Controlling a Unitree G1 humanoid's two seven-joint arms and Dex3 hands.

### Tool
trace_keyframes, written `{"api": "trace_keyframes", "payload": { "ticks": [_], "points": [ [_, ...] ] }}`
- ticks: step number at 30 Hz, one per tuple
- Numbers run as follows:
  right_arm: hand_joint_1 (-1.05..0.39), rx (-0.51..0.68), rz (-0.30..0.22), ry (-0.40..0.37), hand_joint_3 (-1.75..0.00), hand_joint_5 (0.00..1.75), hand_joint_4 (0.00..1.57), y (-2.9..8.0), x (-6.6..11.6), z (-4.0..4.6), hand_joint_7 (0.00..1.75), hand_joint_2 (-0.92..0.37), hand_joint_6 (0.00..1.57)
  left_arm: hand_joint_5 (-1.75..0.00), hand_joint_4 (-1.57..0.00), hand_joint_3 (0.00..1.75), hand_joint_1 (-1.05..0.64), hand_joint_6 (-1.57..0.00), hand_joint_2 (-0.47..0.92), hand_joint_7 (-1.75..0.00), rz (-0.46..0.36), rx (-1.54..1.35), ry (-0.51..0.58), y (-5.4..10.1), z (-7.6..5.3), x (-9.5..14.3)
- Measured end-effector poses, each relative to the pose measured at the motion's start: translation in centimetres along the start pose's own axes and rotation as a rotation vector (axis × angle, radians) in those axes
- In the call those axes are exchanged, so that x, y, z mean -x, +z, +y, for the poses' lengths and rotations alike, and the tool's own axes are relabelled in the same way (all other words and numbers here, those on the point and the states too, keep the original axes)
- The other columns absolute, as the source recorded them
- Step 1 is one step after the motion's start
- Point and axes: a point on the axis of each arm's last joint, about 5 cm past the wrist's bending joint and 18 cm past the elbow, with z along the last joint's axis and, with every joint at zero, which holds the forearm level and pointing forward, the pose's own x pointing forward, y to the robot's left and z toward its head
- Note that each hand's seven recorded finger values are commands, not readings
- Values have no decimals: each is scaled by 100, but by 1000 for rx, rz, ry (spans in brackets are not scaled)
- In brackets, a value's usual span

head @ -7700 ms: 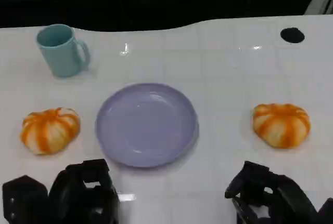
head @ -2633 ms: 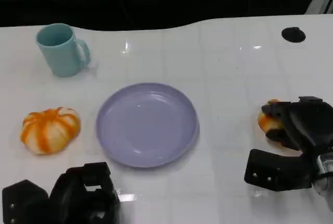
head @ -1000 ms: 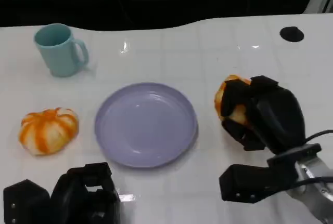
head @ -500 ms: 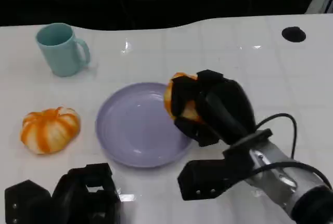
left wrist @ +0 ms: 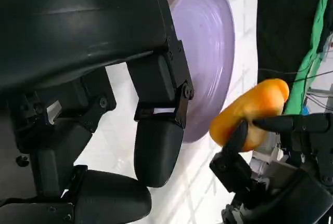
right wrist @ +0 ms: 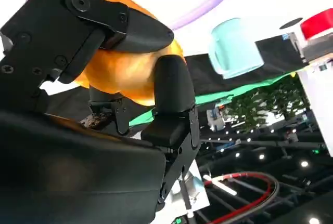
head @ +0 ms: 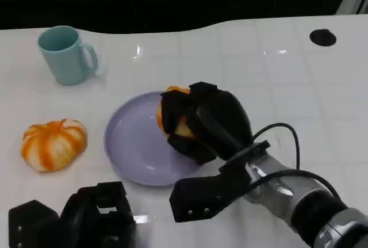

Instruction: Grasp the bread from the table and place it into the plate.

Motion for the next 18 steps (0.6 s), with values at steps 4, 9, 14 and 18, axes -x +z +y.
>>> {"api": "trace_keyframes", "payload": {
  "ticks": [4, 9, 14, 18],
  "points": [
    [-25, -22, 13, 77, -57, 74, 57, 13, -23, -3, 13, -66, 75, -120, -157, 155, -105, -140, -3, -110, 0, 0, -1, 0, -2, -1],
    [-55, -23, 4, 196, -24, 25, 17, -3, -16, -15, 0, -91, 32, -119, -157, 150, -105, -141, 2, -109, 0, -1, -5, -1, -9, -2],
    [-71, 2, -4, 302, -38, 20, 3, -1, -59, -79, 0, -92, 16, -119, -157, 146, -105, -141, 6, -109, -5, -3, -5, 1, -10, -3],
    [-75, -2, -9, 318, -42, 21, 1, 16, -71, -113, 0, -92, 15, -118, -157, 141, -105, -141, 10, -108, -12, -6, -5, 2, -10, -3]
  ]
}}
